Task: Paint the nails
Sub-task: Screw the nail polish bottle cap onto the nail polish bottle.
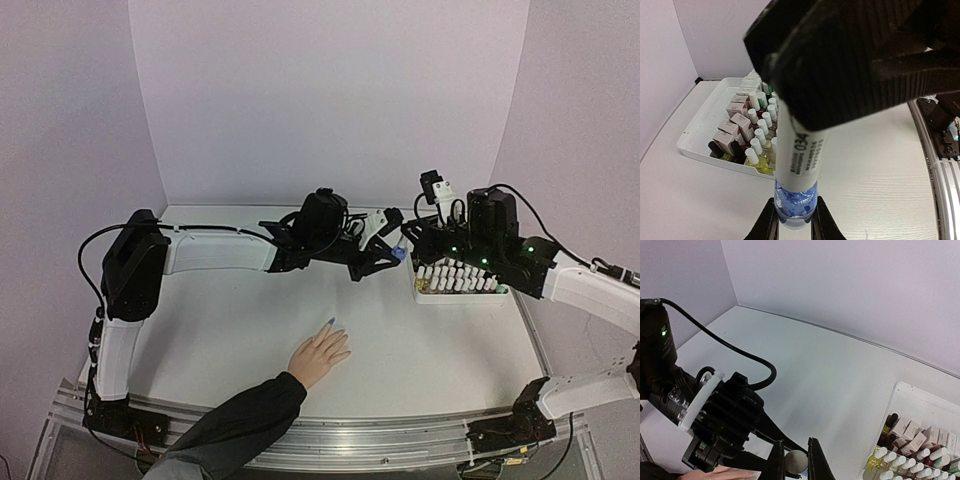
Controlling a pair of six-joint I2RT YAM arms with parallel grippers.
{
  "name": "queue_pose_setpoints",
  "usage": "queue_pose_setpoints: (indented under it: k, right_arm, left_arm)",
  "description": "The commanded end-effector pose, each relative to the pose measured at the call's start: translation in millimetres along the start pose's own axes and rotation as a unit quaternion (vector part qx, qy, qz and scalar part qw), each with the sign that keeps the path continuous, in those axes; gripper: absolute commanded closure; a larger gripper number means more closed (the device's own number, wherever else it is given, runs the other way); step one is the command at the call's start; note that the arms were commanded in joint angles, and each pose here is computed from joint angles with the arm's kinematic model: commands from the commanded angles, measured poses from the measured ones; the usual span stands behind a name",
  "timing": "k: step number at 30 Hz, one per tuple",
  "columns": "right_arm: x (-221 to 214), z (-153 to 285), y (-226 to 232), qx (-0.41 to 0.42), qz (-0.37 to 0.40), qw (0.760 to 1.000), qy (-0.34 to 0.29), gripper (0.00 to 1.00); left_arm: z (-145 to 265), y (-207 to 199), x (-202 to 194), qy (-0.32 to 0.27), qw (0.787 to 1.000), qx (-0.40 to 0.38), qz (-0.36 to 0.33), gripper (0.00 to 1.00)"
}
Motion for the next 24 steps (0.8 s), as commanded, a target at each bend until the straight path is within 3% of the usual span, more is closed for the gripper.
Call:
queue_pose_setpoints:
  k: [1,10,18,21,24]
  right_arm:
    - [-17.7,-14.8,-0.7,-0.042,-0.013,0.996,0.073,1.00]
    - [-17.0,-29.6,6.4,-0.105,-0.053,0.989,0.091,1.00]
    - [-7.1,-44.6,12.1,-0.116,-0.079,0.984,0.109,1.00]
    - [2.1,-44.5,13.0,-0.110,-0.070,0.986,0.102,0.94]
    - [11.2,-39.1,11.2,-0.114,-0.057,0.988,0.090,0.83]
  left_arm:
    - [7.2,2.6,63.4,-0.099,0.991,0.049,-0.071,1.00]
    - [-2.8,12.6,61.8,-0.091,0.987,0.109,-0.078,1.00]
    - [-7.3,11.7,58.5,-0.087,0.987,0.111,-0.078,1.00]
    - [-7.1,8.4,53.1,-0.081,0.989,0.095,-0.075,1.00]
    - [-7.4,7.1,43.7,-0.066,0.991,0.086,-0.072,1.00]
Point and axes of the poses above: each gripper's point midway between its finger pads, its own z axis back along the fingers, its own y axis along the line the jaws close on, x = y × z, the point moved 8 cm from there along z, back along the fingers, and after that the axes turned 7 degrees about z, right-handed, at the moved point
